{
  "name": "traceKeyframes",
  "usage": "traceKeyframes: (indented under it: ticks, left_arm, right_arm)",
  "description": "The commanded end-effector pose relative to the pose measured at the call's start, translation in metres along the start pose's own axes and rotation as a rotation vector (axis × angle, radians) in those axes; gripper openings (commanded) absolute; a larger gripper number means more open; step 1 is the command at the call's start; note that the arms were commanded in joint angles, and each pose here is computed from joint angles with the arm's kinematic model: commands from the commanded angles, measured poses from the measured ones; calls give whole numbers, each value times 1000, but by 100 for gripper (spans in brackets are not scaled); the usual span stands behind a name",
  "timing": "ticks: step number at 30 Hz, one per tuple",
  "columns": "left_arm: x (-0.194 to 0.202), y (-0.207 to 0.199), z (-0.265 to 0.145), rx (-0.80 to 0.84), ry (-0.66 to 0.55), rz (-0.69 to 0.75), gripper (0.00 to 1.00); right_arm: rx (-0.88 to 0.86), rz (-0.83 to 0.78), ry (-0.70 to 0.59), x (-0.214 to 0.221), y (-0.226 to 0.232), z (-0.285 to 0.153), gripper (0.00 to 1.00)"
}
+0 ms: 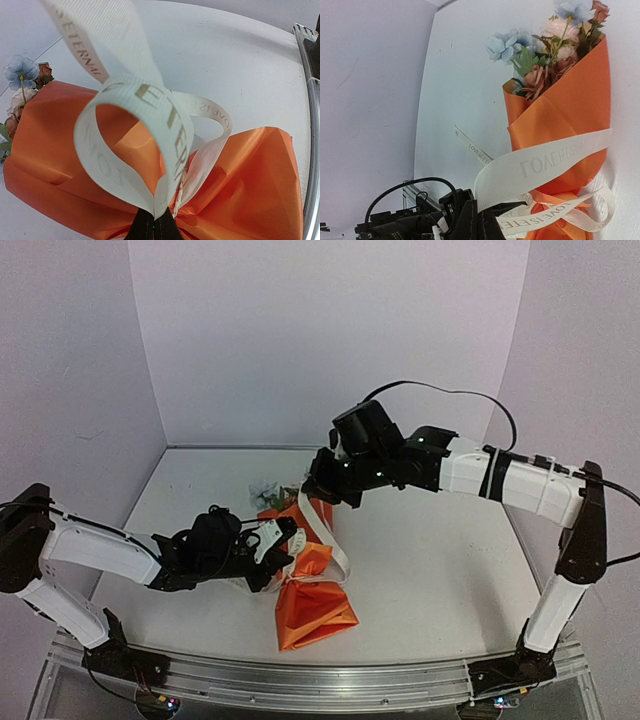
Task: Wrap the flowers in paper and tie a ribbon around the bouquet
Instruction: Cross the half-tied ribbon over the folded bouquet.
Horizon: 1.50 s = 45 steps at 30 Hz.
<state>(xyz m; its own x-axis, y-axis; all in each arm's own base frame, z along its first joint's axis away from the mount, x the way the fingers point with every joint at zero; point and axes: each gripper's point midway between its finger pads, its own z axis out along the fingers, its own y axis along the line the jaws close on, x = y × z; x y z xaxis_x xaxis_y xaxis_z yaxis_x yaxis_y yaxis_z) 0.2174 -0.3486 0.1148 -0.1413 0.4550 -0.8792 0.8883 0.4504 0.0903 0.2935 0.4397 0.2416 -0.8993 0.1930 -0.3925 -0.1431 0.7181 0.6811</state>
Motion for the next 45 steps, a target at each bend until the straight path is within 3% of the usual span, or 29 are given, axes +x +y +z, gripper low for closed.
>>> traceKeyframes:
  ticks: [1,6,13,20,26,33,45]
  left_arm:
    - [-15,3,-2,-26,-60,9,2]
    - [-16,5,-4,-38,-65,9,2]
    - [-14,7,-4,-50,-70,12,2]
    - [-16,7,-5,-52,-81,18,2]
    - [-15,10,-7,-79,-82,20,2]
    - [-15,11,-10,-98,-99,15,2]
    - [-6,20,-20,-172,-114,48,4]
  right_arm:
    - [-4,-11,-124,-15,7,-34,0]
    - [-29,-27,-127,-8,19,-45,0]
    - [-75,-9,-6,16,42,-12,0]
    - [-96,-4,37,20,59,16,0]
    - [-91,19,65,21,64,46,0]
    - [-90,39,22,8,71,51,0]
    - [-77,107,165,28,50,81,0]
